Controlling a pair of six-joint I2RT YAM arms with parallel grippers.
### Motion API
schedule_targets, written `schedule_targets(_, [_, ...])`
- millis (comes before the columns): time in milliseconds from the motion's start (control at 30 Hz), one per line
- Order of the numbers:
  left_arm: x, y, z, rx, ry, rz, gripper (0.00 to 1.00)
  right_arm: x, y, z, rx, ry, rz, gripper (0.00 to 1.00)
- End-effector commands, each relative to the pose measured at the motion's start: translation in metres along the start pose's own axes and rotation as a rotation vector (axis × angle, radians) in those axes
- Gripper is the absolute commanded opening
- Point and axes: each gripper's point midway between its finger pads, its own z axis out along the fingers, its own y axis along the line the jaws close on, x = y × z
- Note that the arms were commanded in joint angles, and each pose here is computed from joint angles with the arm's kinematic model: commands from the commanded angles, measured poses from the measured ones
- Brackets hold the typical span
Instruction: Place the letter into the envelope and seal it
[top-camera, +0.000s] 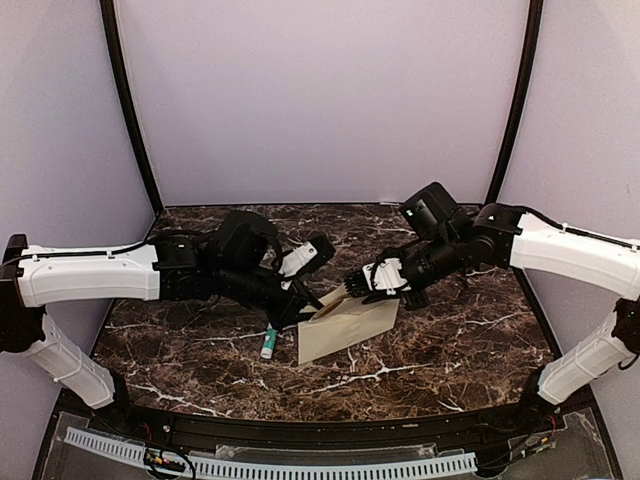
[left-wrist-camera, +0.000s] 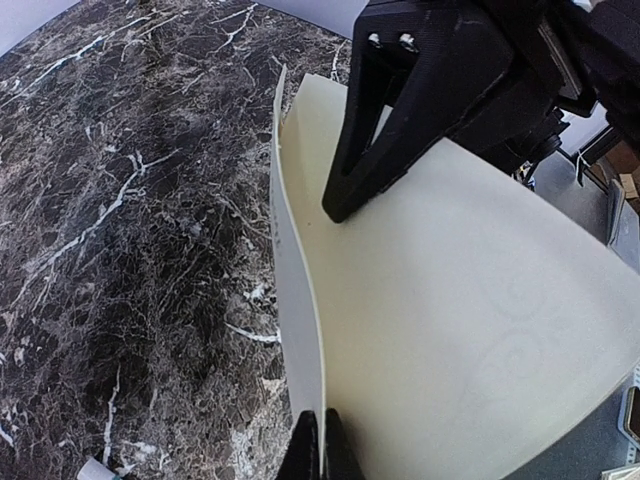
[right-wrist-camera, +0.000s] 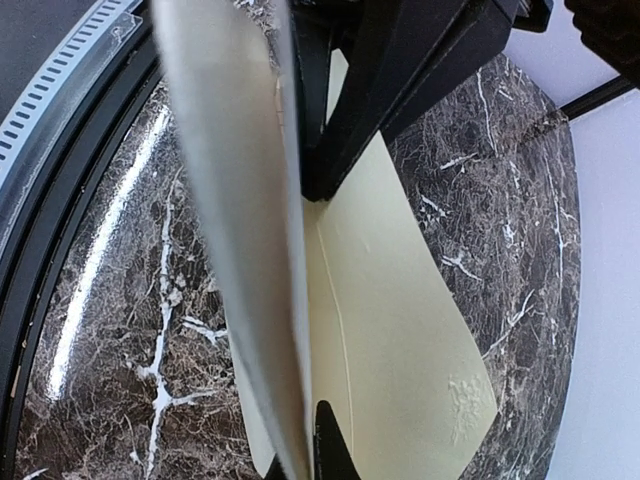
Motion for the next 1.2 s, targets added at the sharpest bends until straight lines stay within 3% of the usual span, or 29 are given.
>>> schedule_targets(0, [-0.014, -0.012, -0.013, 0.005, -0.041, 0.026, 0.0, -0.003, -0.011, 0.004, 0.039, 0.017, -0.007, 0.0])
schedule_targets(633, [-0.016, -0.01, -0.011, -0.027, -0.052, 0.013, 0.0, 0.018, -0.008, 0.037, -0.008, 0.213, 0.027, 0.0])
schedule_targets(1167, [-0.008, 0.025, -0.014, -0.209, -0.08, -0.048, 0.0, 0.011, -0.011, 0.031, 0.057, 0.319, -0.049, 0.0])
